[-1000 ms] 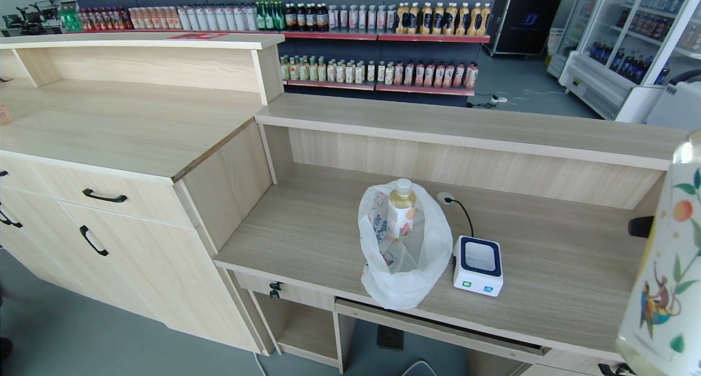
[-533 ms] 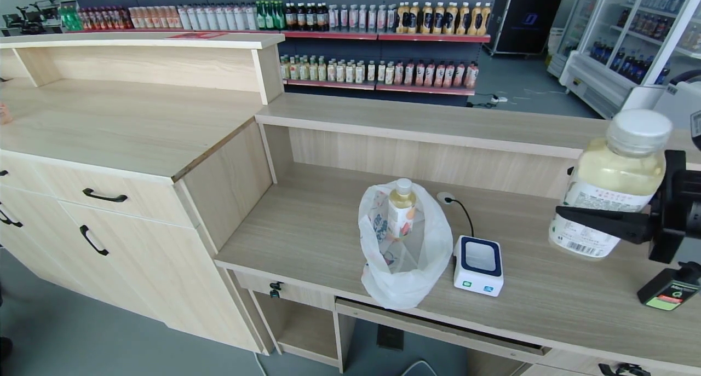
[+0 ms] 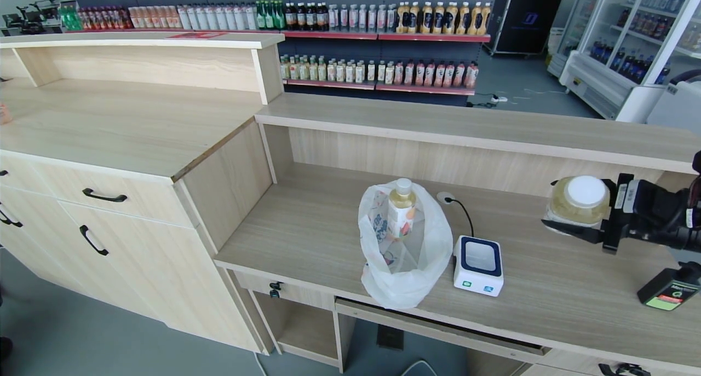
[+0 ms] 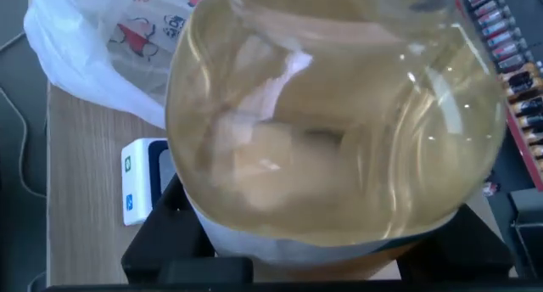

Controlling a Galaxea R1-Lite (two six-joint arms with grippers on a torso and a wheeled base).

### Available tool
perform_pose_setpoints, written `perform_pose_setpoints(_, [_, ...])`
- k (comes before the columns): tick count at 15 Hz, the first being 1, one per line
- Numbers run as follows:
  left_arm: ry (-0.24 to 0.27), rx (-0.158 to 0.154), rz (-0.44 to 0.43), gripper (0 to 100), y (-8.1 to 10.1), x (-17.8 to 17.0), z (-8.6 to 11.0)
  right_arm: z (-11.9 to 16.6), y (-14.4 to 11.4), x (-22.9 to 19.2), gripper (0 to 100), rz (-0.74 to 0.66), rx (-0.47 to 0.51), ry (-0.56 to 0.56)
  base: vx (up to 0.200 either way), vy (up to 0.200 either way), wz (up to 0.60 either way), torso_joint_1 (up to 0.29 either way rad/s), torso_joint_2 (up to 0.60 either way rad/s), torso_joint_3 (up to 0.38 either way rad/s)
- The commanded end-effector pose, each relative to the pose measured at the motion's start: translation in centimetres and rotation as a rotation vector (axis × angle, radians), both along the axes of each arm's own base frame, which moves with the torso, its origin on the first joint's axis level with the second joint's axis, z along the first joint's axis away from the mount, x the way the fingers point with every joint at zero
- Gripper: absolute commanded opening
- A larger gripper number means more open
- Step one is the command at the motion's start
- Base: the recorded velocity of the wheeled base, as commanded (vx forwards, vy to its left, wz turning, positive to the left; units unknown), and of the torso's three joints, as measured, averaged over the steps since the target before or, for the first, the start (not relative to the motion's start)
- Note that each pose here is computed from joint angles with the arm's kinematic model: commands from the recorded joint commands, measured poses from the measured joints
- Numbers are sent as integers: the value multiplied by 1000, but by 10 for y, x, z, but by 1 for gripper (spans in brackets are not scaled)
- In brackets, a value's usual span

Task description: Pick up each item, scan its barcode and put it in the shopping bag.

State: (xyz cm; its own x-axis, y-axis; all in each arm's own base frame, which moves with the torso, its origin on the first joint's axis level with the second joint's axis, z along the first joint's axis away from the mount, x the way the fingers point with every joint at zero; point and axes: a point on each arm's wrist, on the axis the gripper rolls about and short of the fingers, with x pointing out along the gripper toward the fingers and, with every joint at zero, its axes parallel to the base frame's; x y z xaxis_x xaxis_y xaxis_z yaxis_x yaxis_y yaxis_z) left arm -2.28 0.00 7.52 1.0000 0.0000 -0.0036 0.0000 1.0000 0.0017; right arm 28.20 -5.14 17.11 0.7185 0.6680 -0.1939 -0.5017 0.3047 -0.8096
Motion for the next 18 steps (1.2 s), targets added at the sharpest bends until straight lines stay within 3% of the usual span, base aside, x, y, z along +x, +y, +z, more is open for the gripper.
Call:
perform_pose_setpoints(1, [-1, 0, 0, 100, 0, 0, 0, -33, -9, 20, 0, 27, -7, 42, 0, 0, 0, 0, 0, 0])
perform_pose_setpoints(5, [-1, 0, 0, 100, 0, 0, 0, -52, -12, 44, 0, 118, -38, -26, 0, 0, 0, 0, 0, 0])
perform_pose_setpoints(12, [-1, 0, 0, 100, 0, 0, 0, -82, -16, 65, 0, 170, -44, -46, 0, 0, 0, 0, 0, 0])
perform_pose_setpoints(18, [-1, 0, 0, 100, 0, 0, 0, -92, -5, 76, 0, 210, -47, -52, 0, 0, 0, 0, 0, 0])
